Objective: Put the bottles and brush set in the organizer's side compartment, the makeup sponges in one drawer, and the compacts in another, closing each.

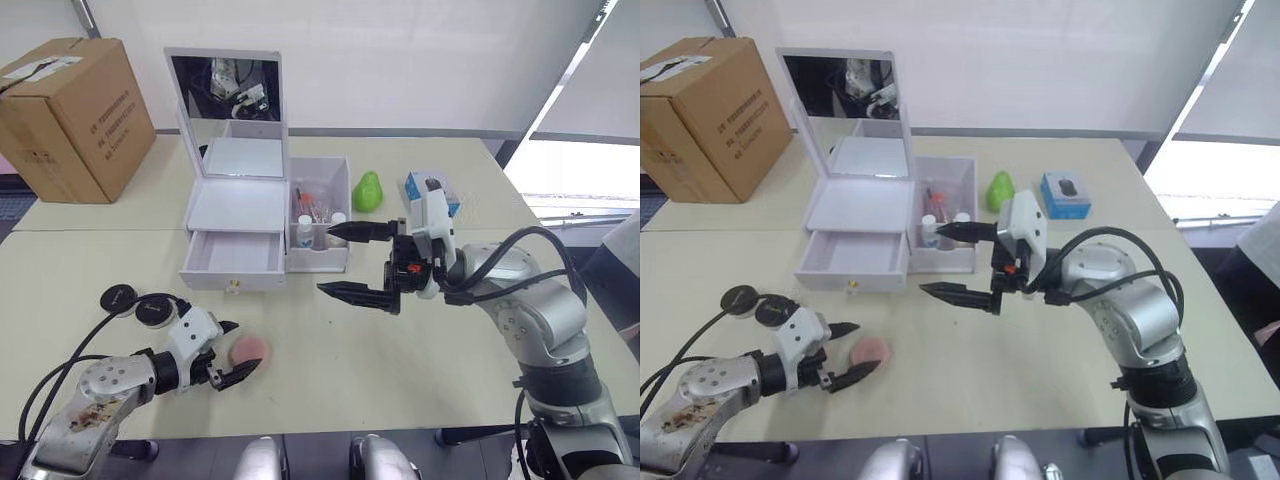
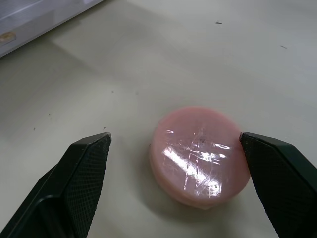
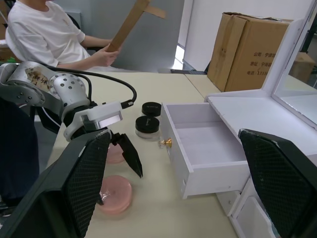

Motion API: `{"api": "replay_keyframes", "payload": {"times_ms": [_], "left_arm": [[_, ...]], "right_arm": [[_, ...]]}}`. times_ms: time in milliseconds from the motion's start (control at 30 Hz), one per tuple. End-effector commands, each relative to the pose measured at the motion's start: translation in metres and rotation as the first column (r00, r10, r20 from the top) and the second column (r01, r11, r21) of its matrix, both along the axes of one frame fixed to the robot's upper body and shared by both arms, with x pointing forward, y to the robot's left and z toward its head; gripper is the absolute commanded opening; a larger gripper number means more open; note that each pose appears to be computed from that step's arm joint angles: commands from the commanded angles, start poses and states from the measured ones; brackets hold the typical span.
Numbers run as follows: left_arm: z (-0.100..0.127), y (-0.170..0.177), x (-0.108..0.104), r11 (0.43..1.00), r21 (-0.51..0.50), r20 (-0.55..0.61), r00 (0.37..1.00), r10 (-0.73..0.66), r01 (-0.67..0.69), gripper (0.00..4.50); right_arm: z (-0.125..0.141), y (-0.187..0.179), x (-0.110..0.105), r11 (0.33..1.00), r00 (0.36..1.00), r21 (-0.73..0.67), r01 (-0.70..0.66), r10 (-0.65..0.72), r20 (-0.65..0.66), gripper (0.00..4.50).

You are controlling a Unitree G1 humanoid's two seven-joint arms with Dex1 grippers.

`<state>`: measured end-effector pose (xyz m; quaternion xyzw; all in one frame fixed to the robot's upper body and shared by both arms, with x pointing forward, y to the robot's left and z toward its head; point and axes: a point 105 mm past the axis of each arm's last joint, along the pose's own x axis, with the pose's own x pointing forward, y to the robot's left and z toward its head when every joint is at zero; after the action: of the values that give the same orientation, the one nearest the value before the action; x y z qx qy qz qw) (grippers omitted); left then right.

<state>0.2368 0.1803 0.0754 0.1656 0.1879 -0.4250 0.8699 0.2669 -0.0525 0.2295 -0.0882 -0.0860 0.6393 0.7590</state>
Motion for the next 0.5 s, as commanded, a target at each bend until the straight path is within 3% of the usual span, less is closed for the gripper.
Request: {"api": "replay_keyframes", "payload": {"times_ms": [33,233,500], "left_arm": [[-0.007,-0.004,-0.002,0.999,0.014,-0.048,0.998,-0.036,0.037,4.47],[-0.015,0.001,-0.001,0.997,0.065,-0.093,0.995,-0.032,0.038,4.47],[0.007,-0.01,0.005,0.998,-0.052,-0.044,0.998,-0.04,0.038,4.47]], "right_arm": [[0.012,-0.003,-0.004,0.999,0.998,0.023,0.022,-0.023,0.052,4.5],[0.013,-0.004,-0.004,0.998,0.997,0.03,0.049,-0.051,0.054,4.5],[0.01,-0.007,-0.001,0.996,0.995,0.024,0.083,-0.084,0.049,4.5]]}}
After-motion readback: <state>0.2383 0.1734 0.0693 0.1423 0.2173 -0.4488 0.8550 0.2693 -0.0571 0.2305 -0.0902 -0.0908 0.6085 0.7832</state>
